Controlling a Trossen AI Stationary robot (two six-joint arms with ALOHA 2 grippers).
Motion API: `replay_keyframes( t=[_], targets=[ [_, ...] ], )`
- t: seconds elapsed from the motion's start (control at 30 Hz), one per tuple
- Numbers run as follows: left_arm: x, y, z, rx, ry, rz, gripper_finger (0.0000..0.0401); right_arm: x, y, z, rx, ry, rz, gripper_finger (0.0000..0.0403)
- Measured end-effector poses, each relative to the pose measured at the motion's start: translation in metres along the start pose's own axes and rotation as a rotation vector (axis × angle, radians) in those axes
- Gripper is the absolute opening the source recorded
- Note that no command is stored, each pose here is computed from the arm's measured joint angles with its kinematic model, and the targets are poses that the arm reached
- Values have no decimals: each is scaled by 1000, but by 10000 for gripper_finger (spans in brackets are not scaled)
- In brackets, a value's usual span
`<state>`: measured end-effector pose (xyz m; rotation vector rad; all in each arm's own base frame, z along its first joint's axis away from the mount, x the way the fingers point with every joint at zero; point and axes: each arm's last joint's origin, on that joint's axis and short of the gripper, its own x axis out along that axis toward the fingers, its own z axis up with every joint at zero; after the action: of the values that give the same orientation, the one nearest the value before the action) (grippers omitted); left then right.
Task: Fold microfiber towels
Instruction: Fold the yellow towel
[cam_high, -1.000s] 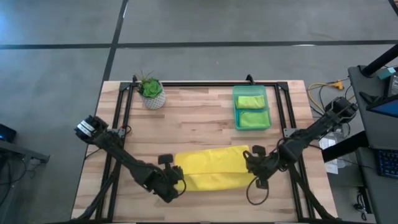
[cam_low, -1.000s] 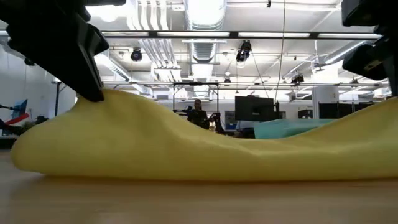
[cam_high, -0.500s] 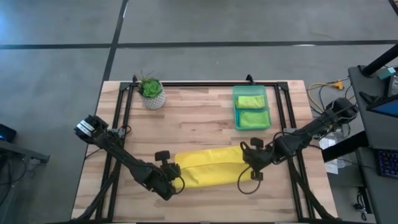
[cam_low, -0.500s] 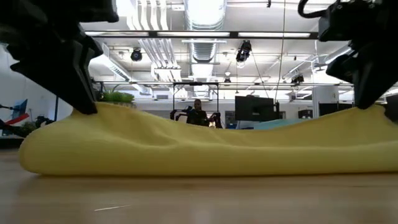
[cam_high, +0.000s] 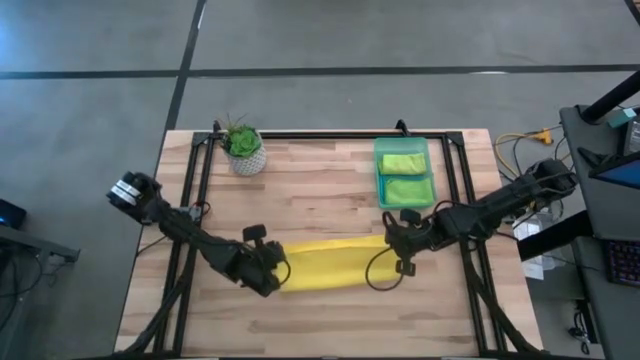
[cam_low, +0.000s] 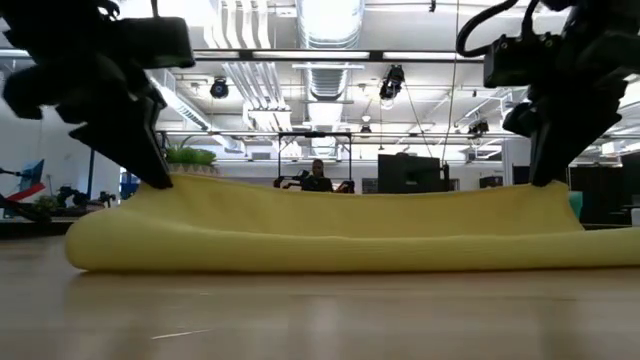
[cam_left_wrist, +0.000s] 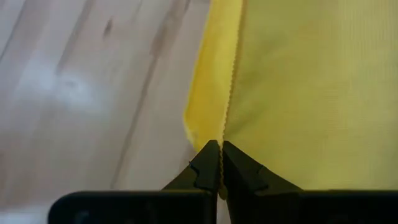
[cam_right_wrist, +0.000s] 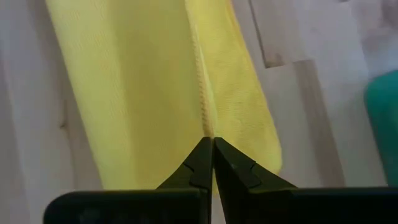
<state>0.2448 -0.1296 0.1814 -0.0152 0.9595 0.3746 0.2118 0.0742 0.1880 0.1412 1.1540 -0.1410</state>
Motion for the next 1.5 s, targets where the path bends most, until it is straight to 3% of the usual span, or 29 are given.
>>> replay_keyframes(
  t=[0.4,0.83,1.1,1.3,1.4,1.5],
  targets=[
    [21,22,14,28,17,-14,0,5,-11,0,38,22,-31,8],
    [32,35,8,8,56,33,5,8,-28,5,112,25,-66,12],
    [32,45,-2,-58,70,82,96,7,-44,7,191,25,-156,84],
    [14,62,12,-142,-4,67,175,-18,-52,11,262,-119,-101,141],
    [6,70,22,-209,-25,-16,187,-37,-46,9,301,-205,-10,152],
    [9,76,32,-282,2,-185,174,-53,-37,3,335,-265,65,153]
  ],
)
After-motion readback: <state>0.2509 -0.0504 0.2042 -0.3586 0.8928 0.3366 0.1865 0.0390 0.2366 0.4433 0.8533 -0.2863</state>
